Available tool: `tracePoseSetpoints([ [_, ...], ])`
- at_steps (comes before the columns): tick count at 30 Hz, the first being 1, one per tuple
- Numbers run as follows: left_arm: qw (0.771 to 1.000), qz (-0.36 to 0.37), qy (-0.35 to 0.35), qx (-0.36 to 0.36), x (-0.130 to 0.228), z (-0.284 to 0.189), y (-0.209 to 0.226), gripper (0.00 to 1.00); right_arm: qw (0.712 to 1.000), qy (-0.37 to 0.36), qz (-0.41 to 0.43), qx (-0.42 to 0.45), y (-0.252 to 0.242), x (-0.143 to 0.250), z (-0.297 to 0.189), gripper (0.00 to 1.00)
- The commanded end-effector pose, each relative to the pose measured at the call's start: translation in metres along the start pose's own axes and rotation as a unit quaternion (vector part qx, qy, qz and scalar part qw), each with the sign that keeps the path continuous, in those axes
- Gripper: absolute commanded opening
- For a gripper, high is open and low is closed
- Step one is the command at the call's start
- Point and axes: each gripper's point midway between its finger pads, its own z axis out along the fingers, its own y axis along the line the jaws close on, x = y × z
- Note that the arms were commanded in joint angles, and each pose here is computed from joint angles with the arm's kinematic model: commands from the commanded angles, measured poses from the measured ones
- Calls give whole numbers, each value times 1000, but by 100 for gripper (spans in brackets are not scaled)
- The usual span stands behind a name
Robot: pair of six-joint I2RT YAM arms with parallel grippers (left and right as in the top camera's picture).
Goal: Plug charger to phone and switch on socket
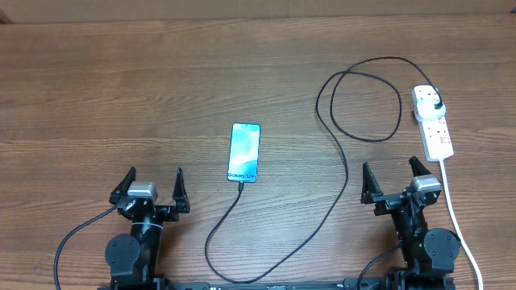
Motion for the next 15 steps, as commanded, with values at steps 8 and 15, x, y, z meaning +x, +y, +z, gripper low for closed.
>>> tracePoseSetpoints([
  [8, 1000, 13, -3, -3, 0, -1, 2, 100, 1000, -1, 3, 2, -1, 2, 0, 100],
  [15, 1000, 13, -3, -3, 0, -1, 2, 100, 1000, -1, 3, 2, -1, 2, 0, 100],
])
